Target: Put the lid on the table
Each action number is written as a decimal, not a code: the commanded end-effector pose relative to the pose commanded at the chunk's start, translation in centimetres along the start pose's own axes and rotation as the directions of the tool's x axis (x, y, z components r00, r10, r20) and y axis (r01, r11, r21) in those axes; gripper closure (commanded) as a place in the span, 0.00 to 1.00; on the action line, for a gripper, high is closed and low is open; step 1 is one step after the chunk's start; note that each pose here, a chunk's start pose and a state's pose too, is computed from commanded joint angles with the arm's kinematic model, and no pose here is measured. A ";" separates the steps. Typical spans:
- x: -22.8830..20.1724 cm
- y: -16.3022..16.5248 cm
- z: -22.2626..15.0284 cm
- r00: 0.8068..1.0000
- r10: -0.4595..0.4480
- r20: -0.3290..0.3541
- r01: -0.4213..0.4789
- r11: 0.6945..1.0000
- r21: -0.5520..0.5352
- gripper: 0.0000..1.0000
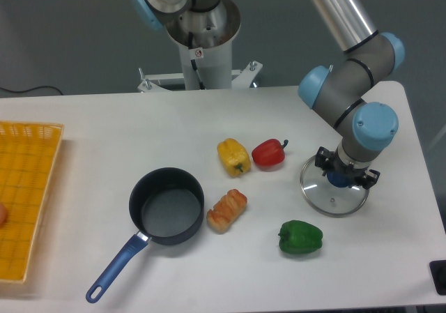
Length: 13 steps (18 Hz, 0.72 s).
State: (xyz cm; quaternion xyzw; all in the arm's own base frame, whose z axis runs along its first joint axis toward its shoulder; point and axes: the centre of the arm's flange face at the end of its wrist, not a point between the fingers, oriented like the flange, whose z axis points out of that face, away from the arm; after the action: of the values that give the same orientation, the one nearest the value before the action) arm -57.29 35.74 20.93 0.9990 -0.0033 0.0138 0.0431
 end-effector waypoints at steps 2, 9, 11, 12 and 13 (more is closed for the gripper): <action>0.0 -0.1 0.0 1.000 0.001 0.002 -0.001 1.000 0.001 0.29; 0.2 -0.4 -0.1 1.000 0.006 0.005 -0.006 1.000 0.001 0.17; 0.2 -0.3 -0.3 1.000 0.012 0.008 -0.012 1.000 0.003 0.02; 0.2 -0.3 -0.6 1.000 0.010 0.012 -0.010 1.000 0.004 0.00; 0.2 -0.3 -0.9 1.000 0.009 0.016 -0.010 1.000 0.006 0.00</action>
State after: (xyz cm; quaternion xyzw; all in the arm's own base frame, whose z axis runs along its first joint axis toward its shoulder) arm -57.08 36.10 21.83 0.9991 -0.0084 0.0059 0.0401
